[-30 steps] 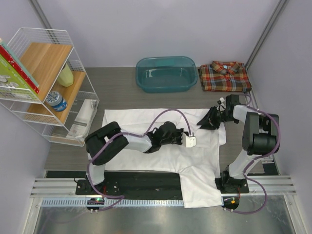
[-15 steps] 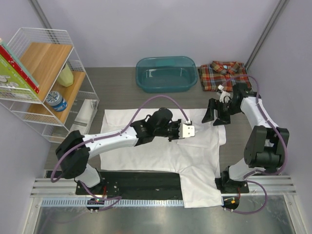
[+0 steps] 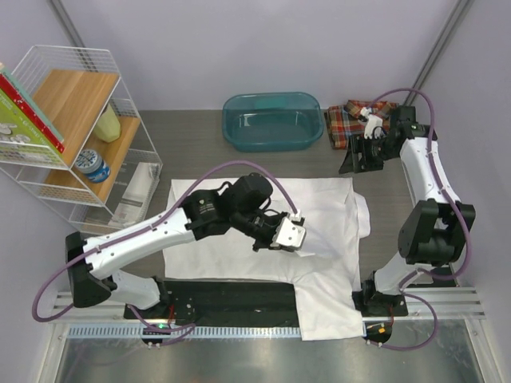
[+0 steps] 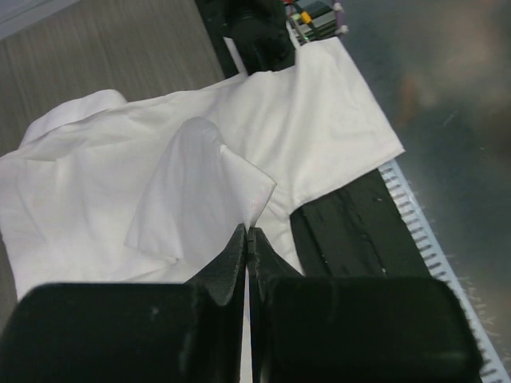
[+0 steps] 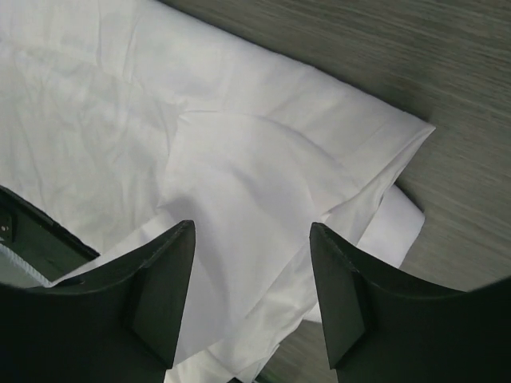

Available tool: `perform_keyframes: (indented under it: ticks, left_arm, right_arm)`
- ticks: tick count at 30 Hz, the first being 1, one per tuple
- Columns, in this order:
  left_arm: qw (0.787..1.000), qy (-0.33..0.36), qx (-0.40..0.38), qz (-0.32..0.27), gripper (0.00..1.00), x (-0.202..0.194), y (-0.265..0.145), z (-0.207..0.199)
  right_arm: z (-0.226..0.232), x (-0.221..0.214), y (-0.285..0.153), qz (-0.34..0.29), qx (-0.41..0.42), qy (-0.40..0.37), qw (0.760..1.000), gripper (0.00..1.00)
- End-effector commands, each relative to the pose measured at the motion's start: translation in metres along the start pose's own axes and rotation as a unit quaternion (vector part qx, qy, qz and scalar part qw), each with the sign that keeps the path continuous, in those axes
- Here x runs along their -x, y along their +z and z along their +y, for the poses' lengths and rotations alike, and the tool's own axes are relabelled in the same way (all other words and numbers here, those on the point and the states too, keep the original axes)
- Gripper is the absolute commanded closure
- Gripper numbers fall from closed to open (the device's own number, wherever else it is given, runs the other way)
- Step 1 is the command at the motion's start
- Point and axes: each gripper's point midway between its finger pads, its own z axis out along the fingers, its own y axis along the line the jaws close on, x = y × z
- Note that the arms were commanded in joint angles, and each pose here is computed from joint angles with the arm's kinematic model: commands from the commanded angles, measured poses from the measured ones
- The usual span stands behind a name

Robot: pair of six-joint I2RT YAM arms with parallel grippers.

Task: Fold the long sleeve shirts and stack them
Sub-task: Fold the shirt

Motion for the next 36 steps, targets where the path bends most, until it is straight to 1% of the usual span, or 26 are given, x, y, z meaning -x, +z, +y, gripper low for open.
perform_keyframes:
  ticks: [1, 4, 8, 10, 16, 20, 21, 27, 34, 36]
  left_arm:
    - [0.998, -0.011, -0.061, -0.006, 1.0, 0.019, -0.023, -0.036]
    - [0.997, -0.016, -0.08, -0.004, 1.0, 0.026, -0.032, -0.05]
    - [0.995, -0.017, -0.103, 0.002, 1.0, 0.03, -0.045, -0.068]
    - [0.993, -0.021, -0.116, 0.011, 1.0, 0.026, -0.05, -0.077]
    - [0.99, -0.024, -0.139, 0.014, 1.0, 0.028, -0.057, -0.095]
    - [0.989, -0.022, -0.145, 0.009, 1.0, 0.033, -0.056, -0.099]
    - [0.989, -0.025, -0.145, 0.011, 1.0, 0.032, -0.056, -0.099]
    - [0.987, -0.03, -0.155, -0.004, 1.0, 0.046, -0.058, -0.102]
    - [0.986, -0.032, -0.163, 0.002, 1.0, 0.045, -0.058, -0.106]
    - [0.988, -0.024, -0.155, 0.003, 1.0, 0.044, -0.057, -0.102]
  right_arm:
    - [-0.016, 0.033, 0.026, -0.019, 0.007, 0.014, 1.0, 0.4]
    - [-0.029, 0.035, 0.047, -0.004, 0.01, 0.032, 0.999, 0.44]
    - [-0.041, 0.03, 0.069, 0.014, 0.009, 0.043, 0.999, 0.46]
    - [-0.046, 0.027, 0.076, 0.019, 0.004, 0.043, 0.999, 0.47]
    - [-0.052, 0.017, 0.091, 0.035, -0.012, 0.032, 0.999, 0.5]
    - [-0.054, 0.012, 0.097, 0.045, -0.018, 0.028, 0.998, 0.55]
    - [-0.054, 0.01, 0.099, 0.048, -0.017, 0.026, 0.998, 0.58]
    - [-0.057, -0.01, 0.108, 0.075, -0.023, 0.021, 0.997, 0.66]
    - [-0.073, -0.037, 0.122, 0.11, -0.044, 0.024, 0.993, 0.67]
    - [-0.079, -0.045, 0.125, 0.121, -0.056, 0.027, 0.991, 0.67]
